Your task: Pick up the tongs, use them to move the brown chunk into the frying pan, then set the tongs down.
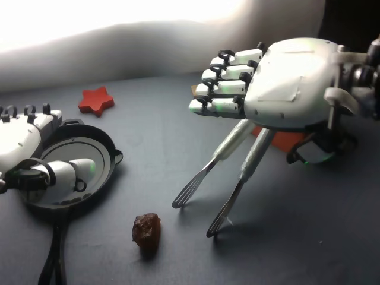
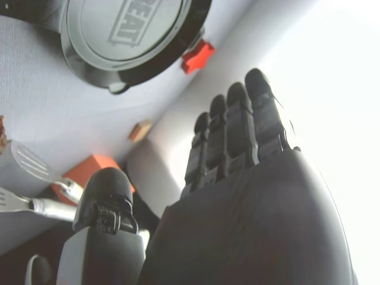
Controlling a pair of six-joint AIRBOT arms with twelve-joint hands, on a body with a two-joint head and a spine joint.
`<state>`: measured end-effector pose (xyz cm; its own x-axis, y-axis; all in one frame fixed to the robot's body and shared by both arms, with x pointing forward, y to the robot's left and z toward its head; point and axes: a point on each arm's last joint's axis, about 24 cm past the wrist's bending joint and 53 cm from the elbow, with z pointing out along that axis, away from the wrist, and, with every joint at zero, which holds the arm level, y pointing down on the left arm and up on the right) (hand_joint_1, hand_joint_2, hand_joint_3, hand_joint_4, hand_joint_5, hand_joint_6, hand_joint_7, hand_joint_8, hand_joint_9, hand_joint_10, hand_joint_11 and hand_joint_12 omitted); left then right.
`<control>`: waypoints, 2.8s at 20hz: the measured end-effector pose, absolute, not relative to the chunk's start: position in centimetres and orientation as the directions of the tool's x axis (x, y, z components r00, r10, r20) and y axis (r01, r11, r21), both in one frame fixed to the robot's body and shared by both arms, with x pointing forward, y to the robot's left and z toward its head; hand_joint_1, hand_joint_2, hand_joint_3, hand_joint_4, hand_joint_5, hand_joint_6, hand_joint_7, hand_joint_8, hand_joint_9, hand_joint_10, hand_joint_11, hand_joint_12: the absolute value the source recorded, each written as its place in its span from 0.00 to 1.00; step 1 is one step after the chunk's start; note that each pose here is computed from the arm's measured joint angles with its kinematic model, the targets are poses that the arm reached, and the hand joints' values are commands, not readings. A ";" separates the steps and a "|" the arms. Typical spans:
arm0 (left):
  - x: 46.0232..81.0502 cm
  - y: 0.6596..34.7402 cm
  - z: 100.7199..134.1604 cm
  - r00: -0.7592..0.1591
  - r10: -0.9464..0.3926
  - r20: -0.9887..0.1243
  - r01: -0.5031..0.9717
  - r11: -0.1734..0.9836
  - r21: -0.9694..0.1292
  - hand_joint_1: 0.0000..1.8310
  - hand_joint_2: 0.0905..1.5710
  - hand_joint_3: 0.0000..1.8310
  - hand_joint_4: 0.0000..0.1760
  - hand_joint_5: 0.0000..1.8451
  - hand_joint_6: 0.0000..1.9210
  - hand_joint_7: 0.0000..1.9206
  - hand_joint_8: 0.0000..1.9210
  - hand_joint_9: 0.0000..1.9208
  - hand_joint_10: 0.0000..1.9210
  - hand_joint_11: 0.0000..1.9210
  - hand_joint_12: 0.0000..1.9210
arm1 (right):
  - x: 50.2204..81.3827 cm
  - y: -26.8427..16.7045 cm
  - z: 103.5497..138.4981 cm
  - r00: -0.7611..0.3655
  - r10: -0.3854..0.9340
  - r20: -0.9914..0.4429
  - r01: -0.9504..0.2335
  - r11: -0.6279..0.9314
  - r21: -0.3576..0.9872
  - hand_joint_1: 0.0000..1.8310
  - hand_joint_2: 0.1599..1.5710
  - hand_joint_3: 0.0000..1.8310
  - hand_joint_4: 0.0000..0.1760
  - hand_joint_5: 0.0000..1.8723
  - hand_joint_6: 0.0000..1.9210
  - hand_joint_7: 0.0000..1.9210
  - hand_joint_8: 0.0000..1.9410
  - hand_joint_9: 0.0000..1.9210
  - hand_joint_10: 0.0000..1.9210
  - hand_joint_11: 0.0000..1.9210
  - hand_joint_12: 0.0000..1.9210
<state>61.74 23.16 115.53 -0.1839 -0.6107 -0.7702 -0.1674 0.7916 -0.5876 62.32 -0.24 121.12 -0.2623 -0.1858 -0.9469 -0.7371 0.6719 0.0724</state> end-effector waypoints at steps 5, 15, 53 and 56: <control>61.5 23.2 115.7 -0.174 -0.617 -0.768 -0.180 0.786 -0.591 0.04 0.82 0.00 0.07 0.02 0.00 0.05 0.00 0.05 0.00 0.00 0.15 | 62.9 1.6 120.0 -0.336 -0.212 -0.918 -0.725 0.680 0.108 0.64 0.50 0.00 0.00 0.00 0.00 0.00 0.00 0.00 0.00 0.00 0.00; 61.6 23.1 116.0 -0.172 -0.613 -0.771 -0.176 0.789 -0.588 0.04 0.82 0.00 0.09 0.04 0.00 0.06 0.00 0.06 0.00 0.00 0.19 | 64.8 2.3 116.6 -0.312 -0.378 -0.872 -0.708 0.705 -0.052 0.65 0.50 0.00 0.00 0.00 0.00 0.00 0.00 0.00 0.00 0.00 0.00; 63.5 23.6 116.3 -0.115 -0.629 -0.768 -0.146 0.776 -0.614 0.02 0.81 0.00 0.20 0.04 0.00 0.08 0.00 0.08 0.00 0.00 0.23 | 68.1 2.7 111.4 -0.483 -0.298 -0.823 -0.603 0.795 0.066 0.65 0.61 0.07 0.00 0.39 0.15 0.45 0.03 0.28 0.33 0.03 0.84; 63.5 23.6 116.3 -0.114 -0.632 -0.766 -0.146 0.774 -0.617 0.01 0.81 0.00 0.20 0.04 0.00 0.07 0.00 0.07 0.00 0.00 0.23 | 68.2 2.8 111.4 -0.482 -0.298 -0.824 -0.603 0.795 0.066 0.63 0.62 0.08 0.00 0.44 0.17 0.48 0.04 0.30 0.35 0.07 0.84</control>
